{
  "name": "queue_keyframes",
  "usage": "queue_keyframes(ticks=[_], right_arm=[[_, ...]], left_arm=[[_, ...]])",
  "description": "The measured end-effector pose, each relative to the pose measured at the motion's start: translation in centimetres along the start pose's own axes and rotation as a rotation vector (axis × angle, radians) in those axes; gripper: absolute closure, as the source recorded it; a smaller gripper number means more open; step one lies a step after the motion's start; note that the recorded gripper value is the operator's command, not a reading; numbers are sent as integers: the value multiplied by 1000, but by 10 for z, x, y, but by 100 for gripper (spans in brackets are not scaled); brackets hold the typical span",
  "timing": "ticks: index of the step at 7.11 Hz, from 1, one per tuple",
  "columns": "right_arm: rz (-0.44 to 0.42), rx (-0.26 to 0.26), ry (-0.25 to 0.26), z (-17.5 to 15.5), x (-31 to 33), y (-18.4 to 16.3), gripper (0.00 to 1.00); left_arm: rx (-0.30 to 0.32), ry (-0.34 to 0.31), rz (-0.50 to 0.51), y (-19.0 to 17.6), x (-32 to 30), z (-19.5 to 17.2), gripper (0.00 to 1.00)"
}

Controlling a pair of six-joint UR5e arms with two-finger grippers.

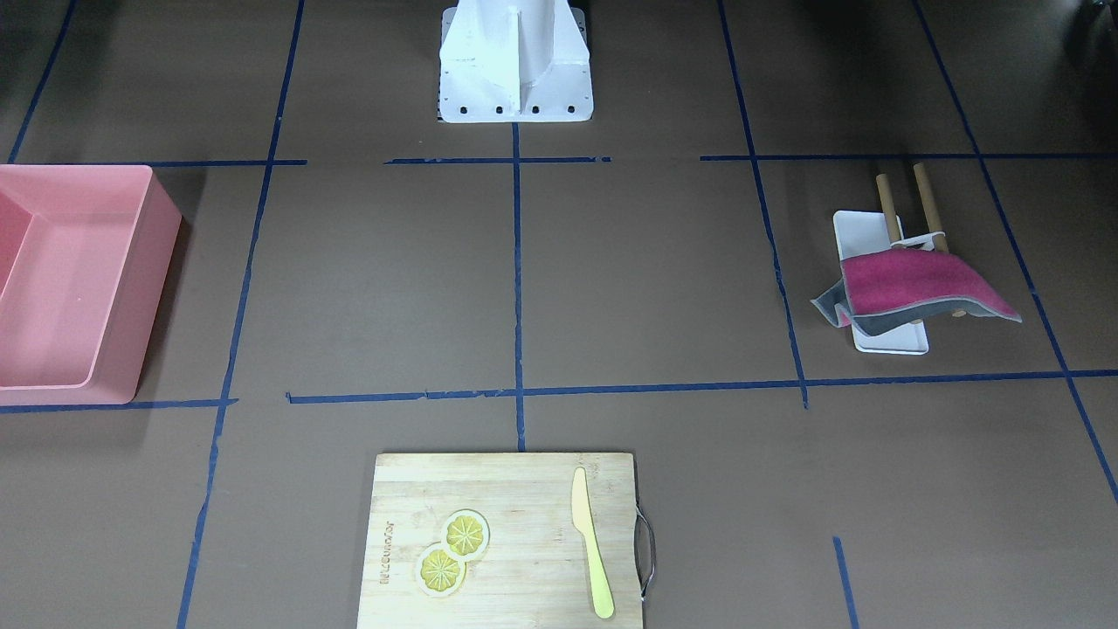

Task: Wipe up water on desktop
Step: 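Reach the left gripper toward the pink cloth on the white stand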

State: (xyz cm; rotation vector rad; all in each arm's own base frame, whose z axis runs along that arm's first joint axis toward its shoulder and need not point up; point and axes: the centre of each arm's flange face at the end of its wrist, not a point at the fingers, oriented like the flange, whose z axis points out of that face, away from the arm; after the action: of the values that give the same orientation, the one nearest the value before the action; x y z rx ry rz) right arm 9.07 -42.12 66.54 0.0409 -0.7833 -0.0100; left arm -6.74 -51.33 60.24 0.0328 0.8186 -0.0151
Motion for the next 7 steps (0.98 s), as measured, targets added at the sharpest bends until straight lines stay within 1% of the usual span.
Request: queue_keyframes(ticks=[1, 3, 4, 5, 7], right_arm=[[-2, 3, 0, -1, -1, -1, 0], [-10, 12, -2, -6, -6, -3, 0], [-7, 22, -4, -10, -11, -5, 0], [2, 31, -5, -15, -15, -6, 0], [7, 41, -7, -20, -20, -7, 0]], left_arm=[[11, 45, -6, -2, 16, -5, 0], [41, 203, 16, -10, 43, -7, 0], [56, 256, -3, -17, 49, -7, 0], [64, 286, -21, -24, 49, 1, 0], [56, 322, -58, -29, 39, 37, 0]])
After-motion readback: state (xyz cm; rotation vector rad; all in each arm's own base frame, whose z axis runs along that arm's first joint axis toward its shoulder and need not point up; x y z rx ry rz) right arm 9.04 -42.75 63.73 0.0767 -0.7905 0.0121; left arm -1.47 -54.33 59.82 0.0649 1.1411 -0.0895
